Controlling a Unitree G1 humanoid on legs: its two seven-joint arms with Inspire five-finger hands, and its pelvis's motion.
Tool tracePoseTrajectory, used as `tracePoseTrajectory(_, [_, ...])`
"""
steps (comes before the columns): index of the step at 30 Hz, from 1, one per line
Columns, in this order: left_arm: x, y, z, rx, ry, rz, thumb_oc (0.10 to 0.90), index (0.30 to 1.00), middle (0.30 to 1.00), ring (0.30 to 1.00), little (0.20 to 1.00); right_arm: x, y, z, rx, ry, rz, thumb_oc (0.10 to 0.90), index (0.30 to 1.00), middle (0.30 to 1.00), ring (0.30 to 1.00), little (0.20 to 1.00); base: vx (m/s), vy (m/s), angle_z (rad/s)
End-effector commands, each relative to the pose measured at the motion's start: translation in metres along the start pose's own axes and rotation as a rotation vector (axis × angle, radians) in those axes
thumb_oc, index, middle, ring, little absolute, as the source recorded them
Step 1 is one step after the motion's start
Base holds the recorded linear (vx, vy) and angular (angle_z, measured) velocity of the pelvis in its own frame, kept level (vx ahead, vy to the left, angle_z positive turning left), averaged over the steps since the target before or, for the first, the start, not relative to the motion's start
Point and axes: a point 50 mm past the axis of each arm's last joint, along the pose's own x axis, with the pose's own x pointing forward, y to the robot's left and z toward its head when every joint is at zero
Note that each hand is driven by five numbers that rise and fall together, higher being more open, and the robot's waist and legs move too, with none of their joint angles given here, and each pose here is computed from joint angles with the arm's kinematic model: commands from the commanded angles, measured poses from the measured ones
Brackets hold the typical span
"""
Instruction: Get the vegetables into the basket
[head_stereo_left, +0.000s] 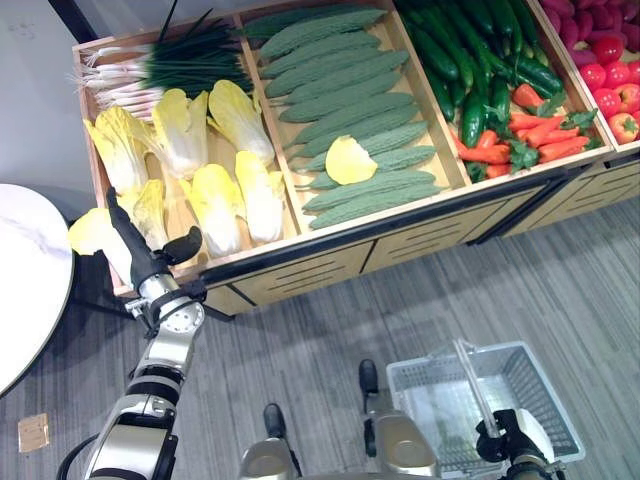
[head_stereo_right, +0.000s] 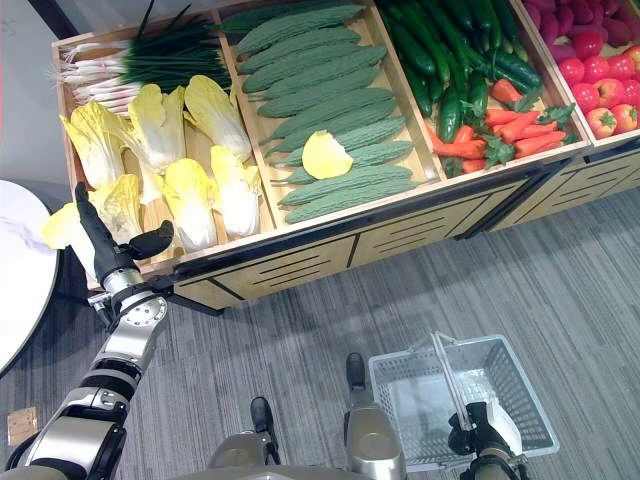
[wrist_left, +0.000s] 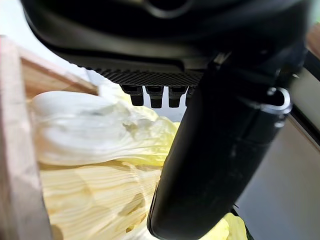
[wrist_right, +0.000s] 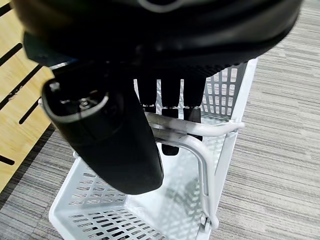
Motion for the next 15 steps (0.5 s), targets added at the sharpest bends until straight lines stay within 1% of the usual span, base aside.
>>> tracePoseTrajectory(1, [0.037,0.006,0.053,-0.014,-0.224,0.103,0.9,1.0,1.0,1.0,1.0,0.003,-0.012,0.005,-0.053,-0.073,-0.063,0.4,0.3,0.3,0.3,0.3,0.01,0.009,-0.07])
tracePoseTrajectory(11, [0.043,0.01,0.037,0.115,-0.158,0.135,0.9,1.0,1.0,1.0,1.0,0.009,-0.016,0.017,-0.092,-0.119,-0.076,0.4,0.3,0.3,0.3,0.3,0.0,0.005,-0.04])
tracePoseTrajectory(12, [0.045,0.013,0.027,0.208,-0.13,0.148,0.9,1.0,1.0,1.0,1.0,0.009,-0.016,0.018,-0.096,-0.118,-0.078,0.4,0.3,0.3,0.3,0.3,0.0,0.008,-0.06])
tracePoseTrajectory(13, [0.045,0.013,0.027,0.208,-0.131,0.148,0.9,1.0,1.0,1.0,1.0,0.009,-0.016,0.018,-0.096,-0.118,-0.078,0.4,0.3,0.3,0.3,0.3,0.0,0.012,-0.06])
tracePoseTrajectory(15, [0.046,0.015,0.021,0.265,-0.107,0.149,0.9,1.0,1.0,1.0,1.0,0.01,-0.017,0.019,-0.087,-0.12,-0.086,0.4,0.3,0.3,0.3,0.3,0.0,0.013,-0.06])
